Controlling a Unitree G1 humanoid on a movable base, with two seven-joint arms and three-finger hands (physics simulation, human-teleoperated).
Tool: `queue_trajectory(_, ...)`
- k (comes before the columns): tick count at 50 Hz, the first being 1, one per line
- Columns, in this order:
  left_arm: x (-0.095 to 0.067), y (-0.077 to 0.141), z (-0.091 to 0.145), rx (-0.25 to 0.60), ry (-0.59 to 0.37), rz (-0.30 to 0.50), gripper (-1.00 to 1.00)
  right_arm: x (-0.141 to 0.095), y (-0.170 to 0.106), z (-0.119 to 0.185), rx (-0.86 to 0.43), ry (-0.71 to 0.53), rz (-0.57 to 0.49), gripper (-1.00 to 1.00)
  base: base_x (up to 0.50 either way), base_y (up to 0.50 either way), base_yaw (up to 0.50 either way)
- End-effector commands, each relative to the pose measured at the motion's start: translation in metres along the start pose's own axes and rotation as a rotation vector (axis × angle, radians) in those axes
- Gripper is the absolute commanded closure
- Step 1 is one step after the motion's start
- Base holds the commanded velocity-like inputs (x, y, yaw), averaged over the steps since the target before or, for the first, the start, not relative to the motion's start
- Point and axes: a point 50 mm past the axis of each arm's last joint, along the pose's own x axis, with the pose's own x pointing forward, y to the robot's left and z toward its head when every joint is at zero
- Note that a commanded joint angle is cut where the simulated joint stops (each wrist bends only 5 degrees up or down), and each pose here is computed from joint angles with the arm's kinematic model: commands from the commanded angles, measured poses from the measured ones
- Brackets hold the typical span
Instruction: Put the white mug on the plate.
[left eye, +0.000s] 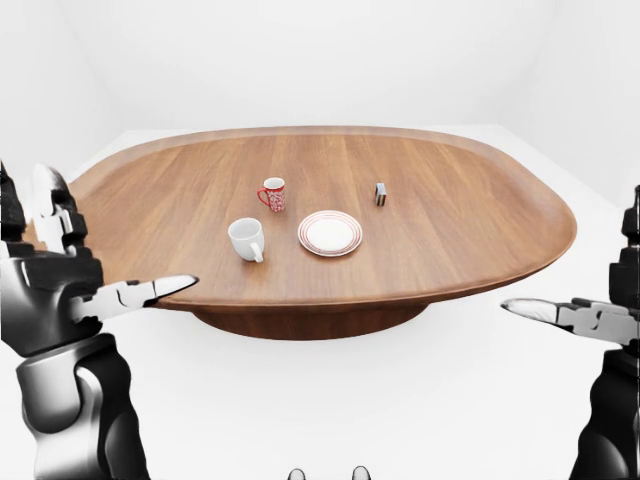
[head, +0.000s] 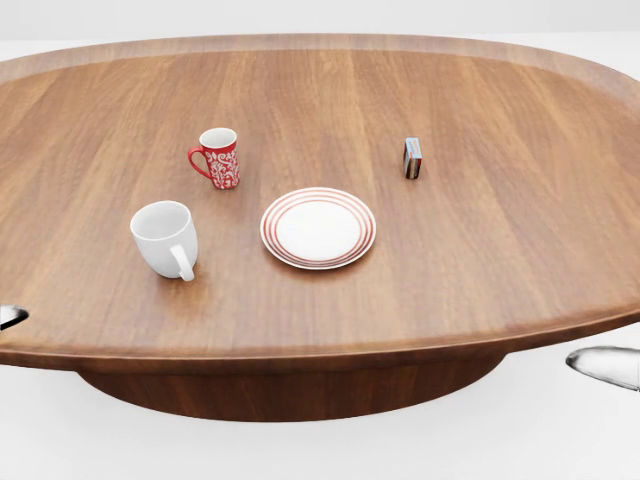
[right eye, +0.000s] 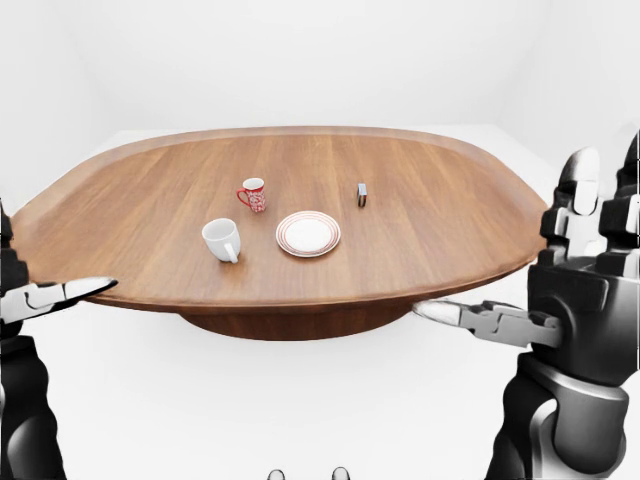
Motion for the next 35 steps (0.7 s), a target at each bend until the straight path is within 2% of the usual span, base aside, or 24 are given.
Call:
queue_trajectory(1,0.003,0.029,0.058,-0.037,-0.252,0.145,-1.00,-0.010,-0.022,0.063,-0.052,-0.239,-0.045,-1.00,0.00,0.00,0.00)
queue_trajectory(8,0.003,0.037,0.068,-0.079,-0.282,0.188,-1.00,-0.011,-0.028,0.067,-0.032,-0.238,-0.066,-1.00,0.00,0.00,0.00)
queue_trajectory(15,0.003,0.032,0.069,-0.104,-0.279,0.172,-1.00,-0.011,-0.024,0.063,-0.052,-0.209,-0.045,-1.00,0.00,0.03,0.00)
queue_trajectory(21,0.002,0.031,0.073,-0.103,-0.298,0.164,-1.00,-0.010,-0.020,0.063,-0.091,-0.228,-0.027,-1.00,0.00,0.45,0.00)
queue_trajectory(23,0.002,0.032,0.075,-0.135,-0.305,0.167,-1.00,-0.010,-0.021,0.063,-0.096,-0.227,-0.026,-1.00,0.00,0.50,0.00)
queue_trajectory(35,0.001,0.031,0.077,-0.136,-0.308,0.164,-1.00,-0.009,-0.019,0.063,-0.073,-0.226,-0.021,-1.00,0.00,0.50,0.00)
